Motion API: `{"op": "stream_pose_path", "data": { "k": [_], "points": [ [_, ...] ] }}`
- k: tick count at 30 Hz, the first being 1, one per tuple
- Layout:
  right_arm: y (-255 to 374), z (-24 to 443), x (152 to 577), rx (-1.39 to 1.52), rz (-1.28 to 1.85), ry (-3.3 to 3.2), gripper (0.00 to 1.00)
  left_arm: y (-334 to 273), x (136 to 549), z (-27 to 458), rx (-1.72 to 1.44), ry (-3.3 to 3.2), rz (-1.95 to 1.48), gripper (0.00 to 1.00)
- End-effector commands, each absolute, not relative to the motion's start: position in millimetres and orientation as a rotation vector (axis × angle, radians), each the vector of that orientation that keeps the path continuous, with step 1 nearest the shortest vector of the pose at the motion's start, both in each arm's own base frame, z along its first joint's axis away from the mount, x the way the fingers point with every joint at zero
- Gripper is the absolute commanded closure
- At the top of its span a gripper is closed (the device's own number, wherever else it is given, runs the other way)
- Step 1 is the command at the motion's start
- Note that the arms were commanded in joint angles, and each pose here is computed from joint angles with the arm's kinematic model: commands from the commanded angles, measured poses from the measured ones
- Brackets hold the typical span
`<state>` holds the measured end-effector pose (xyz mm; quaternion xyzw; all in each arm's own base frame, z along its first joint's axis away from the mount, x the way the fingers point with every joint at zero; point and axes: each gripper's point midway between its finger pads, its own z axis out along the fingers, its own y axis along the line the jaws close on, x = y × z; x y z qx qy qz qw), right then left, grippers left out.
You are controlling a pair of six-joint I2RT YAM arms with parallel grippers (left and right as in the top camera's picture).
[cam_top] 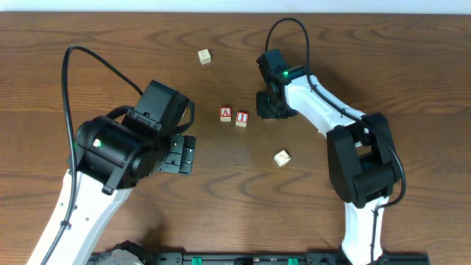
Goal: Spell out Ai2
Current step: 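Lower the right gripper and grasp the blue 2 block, then lift the 2 block with the right gripper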
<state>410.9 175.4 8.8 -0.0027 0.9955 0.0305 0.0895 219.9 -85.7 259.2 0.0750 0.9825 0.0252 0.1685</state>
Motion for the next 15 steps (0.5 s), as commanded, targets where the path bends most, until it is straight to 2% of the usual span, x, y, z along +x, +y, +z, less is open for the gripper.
{"op": "stream_pose_path", "data": {
  "k": [1, 7, 15],
  "points": [
    [179, 6, 402, -0.026, 0.069, 2.982, 0.84, -86, 219, 258, 0.200, 2.804, 0.064, 0.05],
    [178, 28, 402, -0.015, 0.077, 2.952, 0.86, -85, 219, 258, 0.201, 2.807, 0.066, 0.05],
    [167, 98, 398, 0.000, 0.077, 2.827, 0.88, -85, 218, 257, 0.197, 2.811, 0.068, 0.04]
  ]
}}
